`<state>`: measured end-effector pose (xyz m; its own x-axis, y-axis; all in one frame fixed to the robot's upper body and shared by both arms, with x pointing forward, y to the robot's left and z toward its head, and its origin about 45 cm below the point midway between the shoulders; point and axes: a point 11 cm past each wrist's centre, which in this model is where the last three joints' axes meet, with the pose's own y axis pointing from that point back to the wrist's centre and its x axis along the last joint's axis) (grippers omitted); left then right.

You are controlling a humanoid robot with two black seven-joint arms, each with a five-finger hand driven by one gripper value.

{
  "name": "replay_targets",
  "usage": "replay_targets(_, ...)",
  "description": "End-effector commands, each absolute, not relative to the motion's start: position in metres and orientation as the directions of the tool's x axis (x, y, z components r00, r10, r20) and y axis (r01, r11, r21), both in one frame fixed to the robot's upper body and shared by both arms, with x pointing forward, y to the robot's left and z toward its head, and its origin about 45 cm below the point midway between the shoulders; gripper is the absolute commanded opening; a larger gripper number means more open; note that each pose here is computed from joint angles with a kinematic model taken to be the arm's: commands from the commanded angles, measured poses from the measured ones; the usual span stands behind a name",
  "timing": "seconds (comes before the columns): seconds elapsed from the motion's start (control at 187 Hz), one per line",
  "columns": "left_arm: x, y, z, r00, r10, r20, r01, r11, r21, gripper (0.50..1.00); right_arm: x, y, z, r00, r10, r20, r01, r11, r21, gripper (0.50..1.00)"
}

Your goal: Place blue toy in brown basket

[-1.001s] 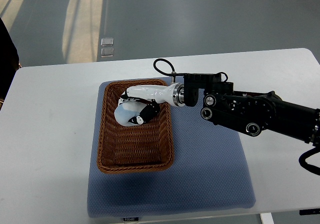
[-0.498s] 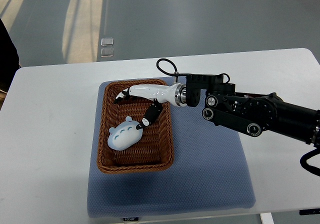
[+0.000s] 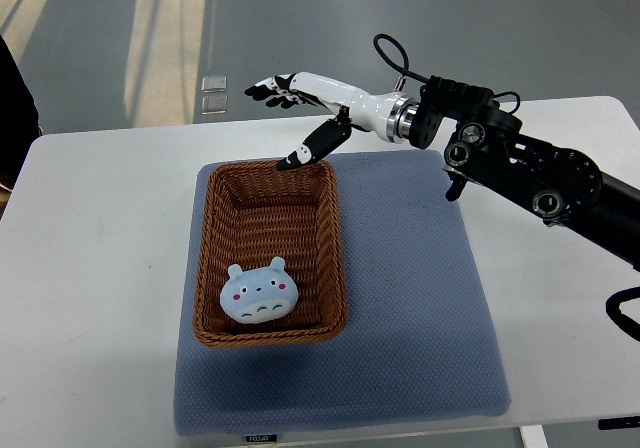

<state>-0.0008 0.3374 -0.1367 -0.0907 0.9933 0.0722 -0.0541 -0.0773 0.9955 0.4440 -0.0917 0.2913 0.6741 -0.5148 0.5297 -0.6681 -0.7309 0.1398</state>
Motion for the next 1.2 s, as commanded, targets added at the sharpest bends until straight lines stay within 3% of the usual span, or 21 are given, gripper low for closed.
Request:
replay_targets(0.0,-0.001,0.337,-0.137,-0.091,0.993,0.072,-0.054,-0.077,0.996,1.0,0.454,-0.109,0.297,0.654,-0.638,0.408,-0.721,-0.689,0.078,0.901)
replay_targets(0.289,-0.001,0.337,-0.137,-0.091,0.993,0.072,-0.054,-0.077,0.996,1.0,0.473,-0.167,0.297,0.511,-0.848,0.142,-0.852,-0.522,-0.048,0.901)
replay_targets(0.407,-0.001,0.337,-0.137,-0.091,0.993,0.072,-0.054,-0.077,0.996,1.0,0.473,-0.174,0.286,0.466,-0.884,0.017,-0.883,-0.467,-0.058,0.901)
replay_targets(0.632,-0.001,0.337,-0.137,-0.091,0.993,0.072,-0.054,-0.077,0.996,1.0,0.481,-0.21,0.269,0.281,-0.935,-0.218,-0.96,-0.276,-0.056,0.901)
replay_targets(0.91,-0.001,0.337,-0.137,-0.091,0.993,0.072,-0.054,-0.077,0.996,1.0,0.484,-0.252,0.234,0.057,-0.928,-0.368,-0.997,-0.075,0.033,0.901)
replay_targets(1.194,-0.001,0.337,-0.137,-0.091,0.993,0.072,-0.054,-0.077,0.996,1.0,0.479,-0.28,0.204,-0.107,-0.897,-0.43,-0.99,0.056,0.131,0.901)
